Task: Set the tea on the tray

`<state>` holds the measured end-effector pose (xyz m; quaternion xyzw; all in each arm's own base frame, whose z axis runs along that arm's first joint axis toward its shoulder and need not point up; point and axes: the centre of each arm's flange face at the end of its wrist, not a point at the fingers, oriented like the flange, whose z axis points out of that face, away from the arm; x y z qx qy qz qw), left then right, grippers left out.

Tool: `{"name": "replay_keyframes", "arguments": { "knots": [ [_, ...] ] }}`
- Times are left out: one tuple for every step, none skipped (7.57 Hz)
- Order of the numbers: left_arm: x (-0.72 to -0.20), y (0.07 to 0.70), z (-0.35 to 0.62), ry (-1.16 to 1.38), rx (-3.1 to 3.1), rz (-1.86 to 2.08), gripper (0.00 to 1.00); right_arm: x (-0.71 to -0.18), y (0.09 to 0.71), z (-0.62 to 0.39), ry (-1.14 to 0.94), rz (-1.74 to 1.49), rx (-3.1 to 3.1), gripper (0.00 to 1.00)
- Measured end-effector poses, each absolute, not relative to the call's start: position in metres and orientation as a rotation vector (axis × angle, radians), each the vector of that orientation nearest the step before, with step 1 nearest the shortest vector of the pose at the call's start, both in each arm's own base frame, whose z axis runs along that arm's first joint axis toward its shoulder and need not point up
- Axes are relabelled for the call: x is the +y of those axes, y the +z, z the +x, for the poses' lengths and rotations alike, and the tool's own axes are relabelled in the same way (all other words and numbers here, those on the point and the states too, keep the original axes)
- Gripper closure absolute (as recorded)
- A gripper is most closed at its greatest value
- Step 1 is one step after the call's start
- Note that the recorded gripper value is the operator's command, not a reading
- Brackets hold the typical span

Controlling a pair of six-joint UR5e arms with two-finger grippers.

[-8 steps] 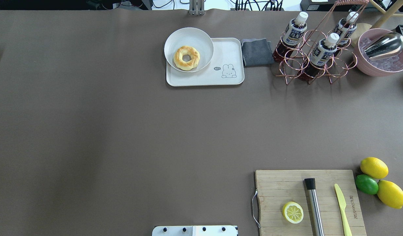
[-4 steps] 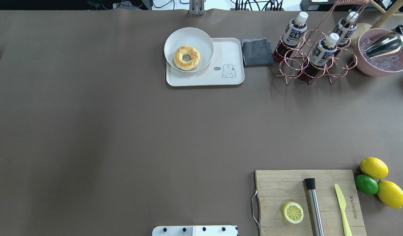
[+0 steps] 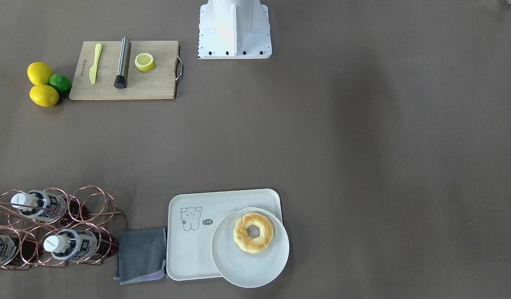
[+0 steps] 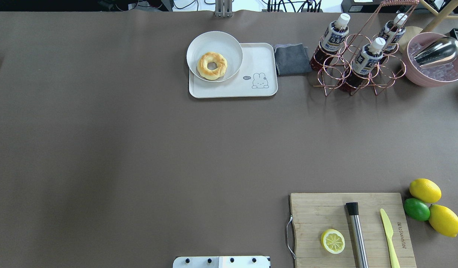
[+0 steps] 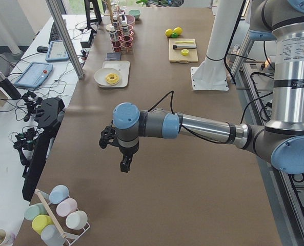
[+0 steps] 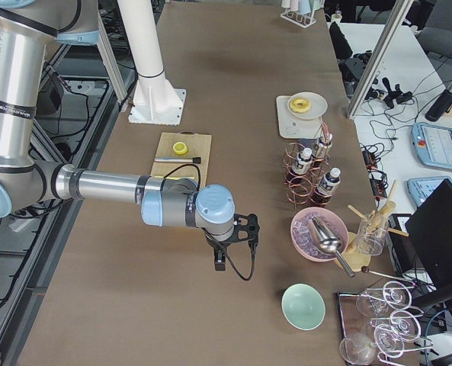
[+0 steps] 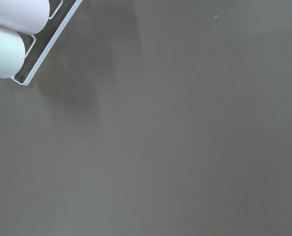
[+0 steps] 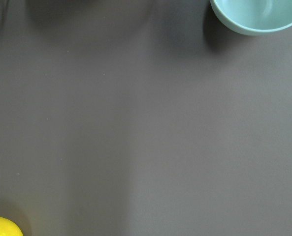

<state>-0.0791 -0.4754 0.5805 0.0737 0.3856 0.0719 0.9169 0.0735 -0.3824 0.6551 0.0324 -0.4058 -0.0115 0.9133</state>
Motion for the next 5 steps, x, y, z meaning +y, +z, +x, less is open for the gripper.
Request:
{"name": "replay_keyframes", "arguments": {
  "knots": [
    [-0.477, 0.575, -0.076, 0.154, 0.832, 0.167, 0.02, -0.386, 0.644, 0.073, -0.037, 0.092, -0.839, 0.00],
    [-0.479, 0.567, -0.075, 0.167, 0.849, 0.203, 0.02, -0.396, 0.622, 0.074, -0.058, 0.138, -0.831, 0.00],
    [-0.484, 0.557, -0.075, 0.175, 0.854, 0.251, 0.02, -0.411, 0.595, 0.075, -0.084, 0.193, -0.813, 0.00],
    [-0.488, 0.545, -0.074, 0.158, 0.857, 0.297, 0.02, -0.429, 0.570, 0.070, -0.110, 0.236, -0.802, 0.01],
    [-0.495, 0.529, -0.064, 0.138, 0.870, 0.341, 0.02, -0.449, 0.548, 0.057, -0.126, 0.259, -0.802, 0.01]
  ]
}}
